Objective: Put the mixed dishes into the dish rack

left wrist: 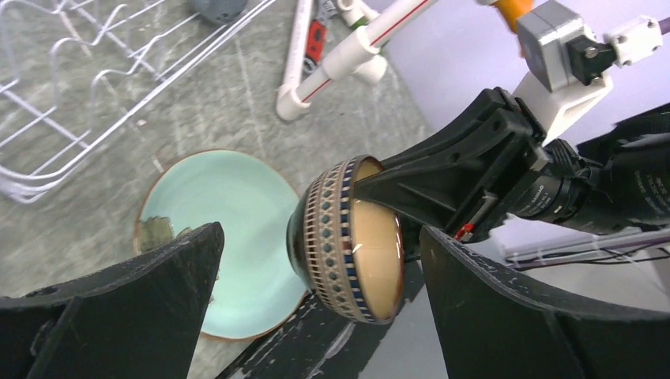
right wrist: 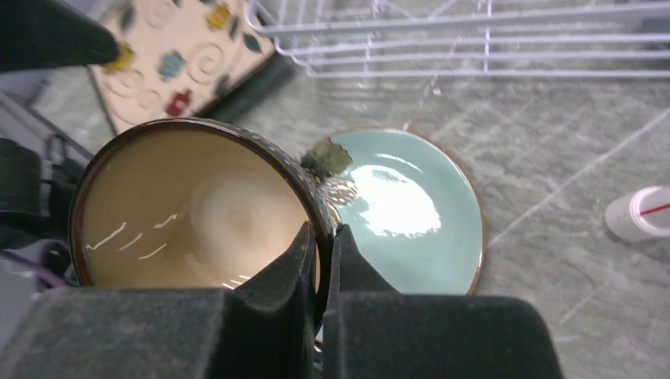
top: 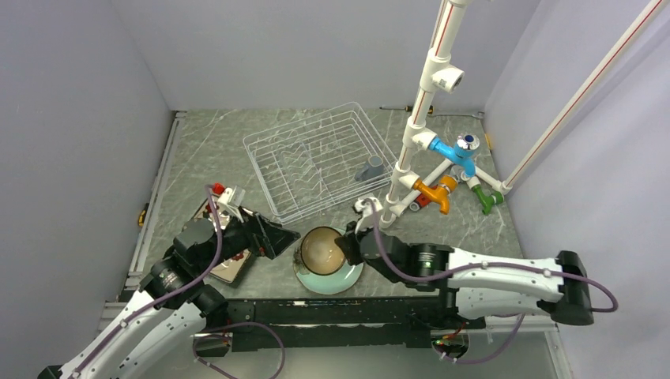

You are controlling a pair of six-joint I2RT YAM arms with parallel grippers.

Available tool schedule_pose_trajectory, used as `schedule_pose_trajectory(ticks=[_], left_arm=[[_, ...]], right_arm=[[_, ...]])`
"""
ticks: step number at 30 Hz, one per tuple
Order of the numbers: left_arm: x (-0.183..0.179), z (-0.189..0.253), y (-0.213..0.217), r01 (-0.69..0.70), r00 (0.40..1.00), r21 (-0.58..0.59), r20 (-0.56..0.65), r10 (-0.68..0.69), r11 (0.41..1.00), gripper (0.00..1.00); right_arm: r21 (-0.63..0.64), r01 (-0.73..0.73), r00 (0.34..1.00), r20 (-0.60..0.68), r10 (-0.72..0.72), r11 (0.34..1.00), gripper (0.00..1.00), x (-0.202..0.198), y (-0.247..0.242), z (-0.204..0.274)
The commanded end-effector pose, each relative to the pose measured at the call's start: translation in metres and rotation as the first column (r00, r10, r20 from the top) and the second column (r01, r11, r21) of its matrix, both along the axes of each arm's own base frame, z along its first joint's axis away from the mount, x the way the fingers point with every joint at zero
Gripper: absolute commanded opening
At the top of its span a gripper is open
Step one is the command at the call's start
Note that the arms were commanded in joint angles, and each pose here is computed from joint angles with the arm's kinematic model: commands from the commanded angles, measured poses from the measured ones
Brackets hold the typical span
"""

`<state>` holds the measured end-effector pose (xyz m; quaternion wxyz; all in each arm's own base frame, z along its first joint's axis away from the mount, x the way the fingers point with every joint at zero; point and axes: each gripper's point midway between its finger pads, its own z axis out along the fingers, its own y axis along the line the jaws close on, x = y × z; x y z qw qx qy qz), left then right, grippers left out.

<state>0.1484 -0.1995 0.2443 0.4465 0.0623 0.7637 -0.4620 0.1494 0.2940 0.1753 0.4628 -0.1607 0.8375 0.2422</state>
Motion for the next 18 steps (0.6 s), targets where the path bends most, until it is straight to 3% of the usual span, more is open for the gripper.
schedule_pose_trajectory(ticks=[1,9,18], left_arm=[[-0.009,0.036,-0.016,0.089,0.996,-0.136,0.029,-0.086,0.987,0.99],[-0.022,0.036,-0.033,0.216,0.976,-0.217,0.059,-0.208,0.952,0.99],[-0.048,0.056,-0.057,0.456,0.89,-0.311,0.137,-0.435,0.834,0.99]], right_arm=[[0.257,-0.068,0.99,0.136,0.033,0.964,0.0,0.001,0.011,0.069],[0.319,-0.087,0.983,0.179,0.031,0.944,0.0,-0.002,-0.001,0.101],[0.398,-0.086,0.975,0.22,-0.004,0.913,0.0,-0.001,-0.014,0.128]])
